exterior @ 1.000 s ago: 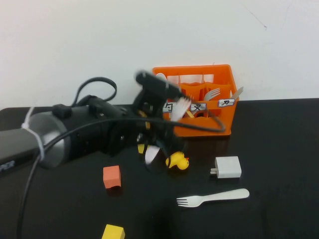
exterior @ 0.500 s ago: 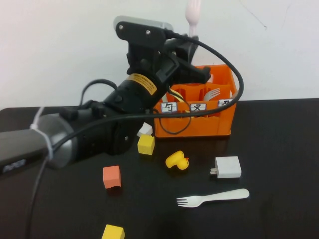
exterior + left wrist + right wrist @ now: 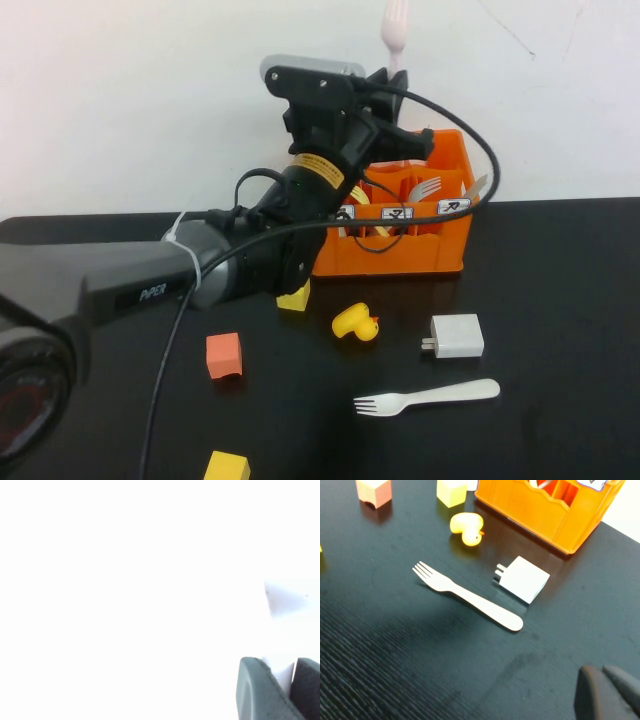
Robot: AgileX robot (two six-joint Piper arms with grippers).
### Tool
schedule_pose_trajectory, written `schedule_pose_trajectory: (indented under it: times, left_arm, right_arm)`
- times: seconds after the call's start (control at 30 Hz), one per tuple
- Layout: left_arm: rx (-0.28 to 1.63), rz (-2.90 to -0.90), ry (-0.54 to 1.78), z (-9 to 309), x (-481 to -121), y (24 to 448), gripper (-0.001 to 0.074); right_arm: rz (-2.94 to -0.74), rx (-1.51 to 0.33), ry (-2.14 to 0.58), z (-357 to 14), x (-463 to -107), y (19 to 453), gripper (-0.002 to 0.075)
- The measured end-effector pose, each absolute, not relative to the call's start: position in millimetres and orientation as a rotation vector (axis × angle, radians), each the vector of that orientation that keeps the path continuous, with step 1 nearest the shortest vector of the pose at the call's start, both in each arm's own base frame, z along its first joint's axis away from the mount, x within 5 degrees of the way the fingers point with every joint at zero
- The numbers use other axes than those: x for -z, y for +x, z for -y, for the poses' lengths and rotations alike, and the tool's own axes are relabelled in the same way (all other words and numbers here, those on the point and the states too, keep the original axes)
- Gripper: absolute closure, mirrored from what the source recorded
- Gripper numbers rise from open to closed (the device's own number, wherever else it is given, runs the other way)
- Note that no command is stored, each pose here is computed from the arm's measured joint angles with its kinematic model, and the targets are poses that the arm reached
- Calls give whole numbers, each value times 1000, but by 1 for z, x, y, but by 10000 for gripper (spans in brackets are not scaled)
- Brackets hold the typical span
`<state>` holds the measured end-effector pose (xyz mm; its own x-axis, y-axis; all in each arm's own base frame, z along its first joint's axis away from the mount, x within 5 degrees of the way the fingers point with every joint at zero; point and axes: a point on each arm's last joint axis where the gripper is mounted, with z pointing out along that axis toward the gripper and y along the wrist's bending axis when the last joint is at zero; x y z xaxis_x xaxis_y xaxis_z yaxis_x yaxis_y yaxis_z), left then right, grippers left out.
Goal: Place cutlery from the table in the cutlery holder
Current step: Place the fork on the box
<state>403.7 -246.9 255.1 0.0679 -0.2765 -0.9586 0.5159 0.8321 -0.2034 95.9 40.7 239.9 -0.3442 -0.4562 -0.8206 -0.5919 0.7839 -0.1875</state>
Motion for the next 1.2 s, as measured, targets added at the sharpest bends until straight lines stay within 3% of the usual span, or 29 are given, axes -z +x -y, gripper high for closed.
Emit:
schedule_pose_trajectory:
  times: [0.47,1.07,1.13,1.2]
  left_arm:
    - [557,-1490,158,238,-200,424,631]
    - [583,-1490,177,246,-184,433,631]
    - [585,-1504,202,251,-185,437,602]
    - [582,-1519,219,253,-184,440,523]
  right_arm:
    - [-1998,-175,-785,-41,-240,96,728]
    - [-1999,-178,-787,-41,-240,96,728]
    - [-1999,-178,-787,-41,-240,96,728]
    - [-2000,-179,-789,-41,-240,96,728]
